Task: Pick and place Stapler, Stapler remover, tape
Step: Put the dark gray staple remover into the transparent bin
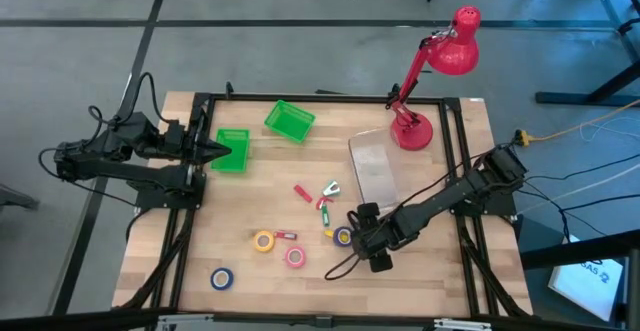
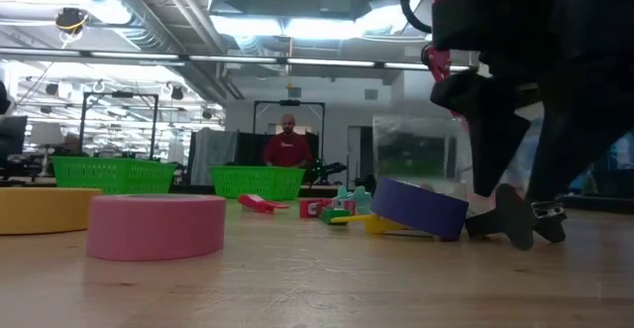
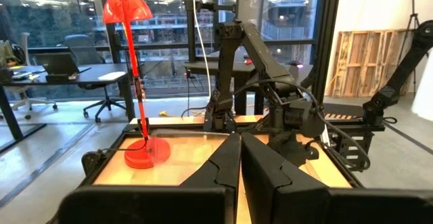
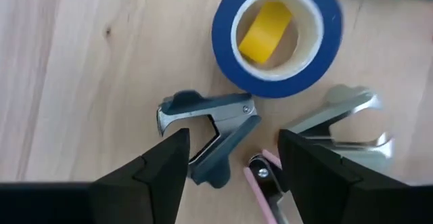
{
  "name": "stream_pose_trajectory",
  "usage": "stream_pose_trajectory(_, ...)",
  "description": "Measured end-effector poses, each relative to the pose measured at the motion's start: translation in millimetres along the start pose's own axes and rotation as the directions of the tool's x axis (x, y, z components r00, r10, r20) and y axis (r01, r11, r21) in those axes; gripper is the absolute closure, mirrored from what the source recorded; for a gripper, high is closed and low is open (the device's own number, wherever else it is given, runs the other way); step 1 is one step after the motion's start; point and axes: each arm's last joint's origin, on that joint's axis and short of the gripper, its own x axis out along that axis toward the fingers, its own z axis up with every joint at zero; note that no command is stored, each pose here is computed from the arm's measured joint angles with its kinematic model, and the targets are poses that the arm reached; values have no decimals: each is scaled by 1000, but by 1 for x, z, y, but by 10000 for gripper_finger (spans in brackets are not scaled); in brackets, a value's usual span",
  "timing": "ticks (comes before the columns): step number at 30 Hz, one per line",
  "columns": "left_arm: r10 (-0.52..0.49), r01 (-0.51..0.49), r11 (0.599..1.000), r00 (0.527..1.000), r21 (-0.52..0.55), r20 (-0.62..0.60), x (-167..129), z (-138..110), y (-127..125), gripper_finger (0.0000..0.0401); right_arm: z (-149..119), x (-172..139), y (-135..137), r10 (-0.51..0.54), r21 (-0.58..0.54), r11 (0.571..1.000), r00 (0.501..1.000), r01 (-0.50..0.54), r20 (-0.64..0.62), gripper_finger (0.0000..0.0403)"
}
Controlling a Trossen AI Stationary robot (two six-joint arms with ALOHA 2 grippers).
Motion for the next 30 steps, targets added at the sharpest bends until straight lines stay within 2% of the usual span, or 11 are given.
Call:
stream_pose_trajectory(4, -1, 1, 1000, 1000, 0, 0, 0, 0, 0, 392, 0, 13, 2, 9, 8, 1000, 999, -9, -41, 176)
stream_pose_trajectory(16, 0, 0, 1000, 1000, 0, 0, 0, 0, 0, 390, 1, 14, 4, 45, 14, 999, 998, -44, -49, 180)
stream_pose_trajectory(19, 0, 0, 1000, 1000, 0, 0, 0, 0, 0, 392, 1, 14, 4, 58, 35, 998, 997, -56, -52, 198)
stream_pose_trajectory(30, 0, 0, 1000, 1000, 0, 0, 0, 0, 0, 391, 1, 14, 4, 59, 67, 996, 997, -56, -52, 306)
